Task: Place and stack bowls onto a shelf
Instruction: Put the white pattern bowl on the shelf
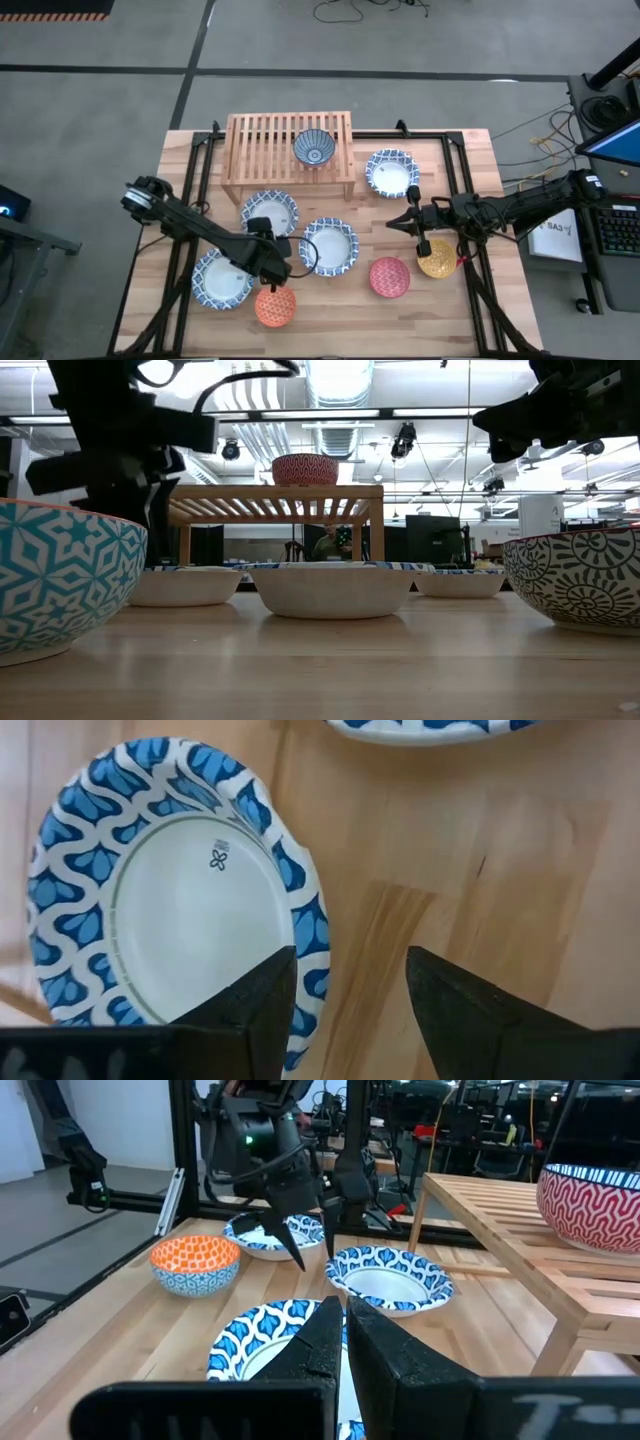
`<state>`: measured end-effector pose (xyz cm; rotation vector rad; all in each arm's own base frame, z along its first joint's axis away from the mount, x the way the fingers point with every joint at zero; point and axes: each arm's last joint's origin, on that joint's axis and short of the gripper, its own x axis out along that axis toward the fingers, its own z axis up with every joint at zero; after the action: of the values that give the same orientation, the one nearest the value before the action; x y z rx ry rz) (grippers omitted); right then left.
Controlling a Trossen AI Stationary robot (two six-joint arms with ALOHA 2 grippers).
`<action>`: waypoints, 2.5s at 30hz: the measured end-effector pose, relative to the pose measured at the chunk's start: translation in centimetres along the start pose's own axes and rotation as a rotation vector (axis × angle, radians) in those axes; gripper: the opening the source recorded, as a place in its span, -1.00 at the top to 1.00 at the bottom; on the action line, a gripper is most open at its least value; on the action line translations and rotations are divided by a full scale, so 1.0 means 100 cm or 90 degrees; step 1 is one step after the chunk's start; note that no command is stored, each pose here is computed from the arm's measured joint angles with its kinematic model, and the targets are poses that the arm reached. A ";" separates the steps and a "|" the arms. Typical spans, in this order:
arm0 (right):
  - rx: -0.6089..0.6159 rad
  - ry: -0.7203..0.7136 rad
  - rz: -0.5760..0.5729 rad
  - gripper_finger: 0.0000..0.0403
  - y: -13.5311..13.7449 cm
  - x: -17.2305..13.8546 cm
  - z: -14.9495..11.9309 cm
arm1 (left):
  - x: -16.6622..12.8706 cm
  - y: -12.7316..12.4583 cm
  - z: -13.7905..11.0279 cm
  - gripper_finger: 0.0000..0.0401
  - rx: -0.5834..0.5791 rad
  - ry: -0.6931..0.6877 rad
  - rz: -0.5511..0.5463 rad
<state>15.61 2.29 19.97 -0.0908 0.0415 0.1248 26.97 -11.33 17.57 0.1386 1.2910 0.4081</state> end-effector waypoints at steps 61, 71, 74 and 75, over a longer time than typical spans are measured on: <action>0.022 -0.004 -0.018 0.96 -0.001 0.000 0.001 | -0.098 -0.004 0.025 1.00 0.118 -0.016 0.011; 0.026 -0.004 -0.018 0.96 -0.001 0.000 0.001 | -0.162 0.054 0.033 1.00 0.142 -0.093 0.111; 0.023 -0.004 -0.018 0.96 -0.001 0.000 0.001 | -0.165 0.078 0.033 1.00 0.127 -0.097 0.121; 0.023 -0.005 -0.018 0.96 -0.001 0.000 0.001 | -0.165 0.085 0.033 1.00 0.121 -0.096 0.125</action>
<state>15.62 2.20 20.04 -0.0544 0.0352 0.0963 24.69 -9.17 36.18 0.4515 1.1697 0.4328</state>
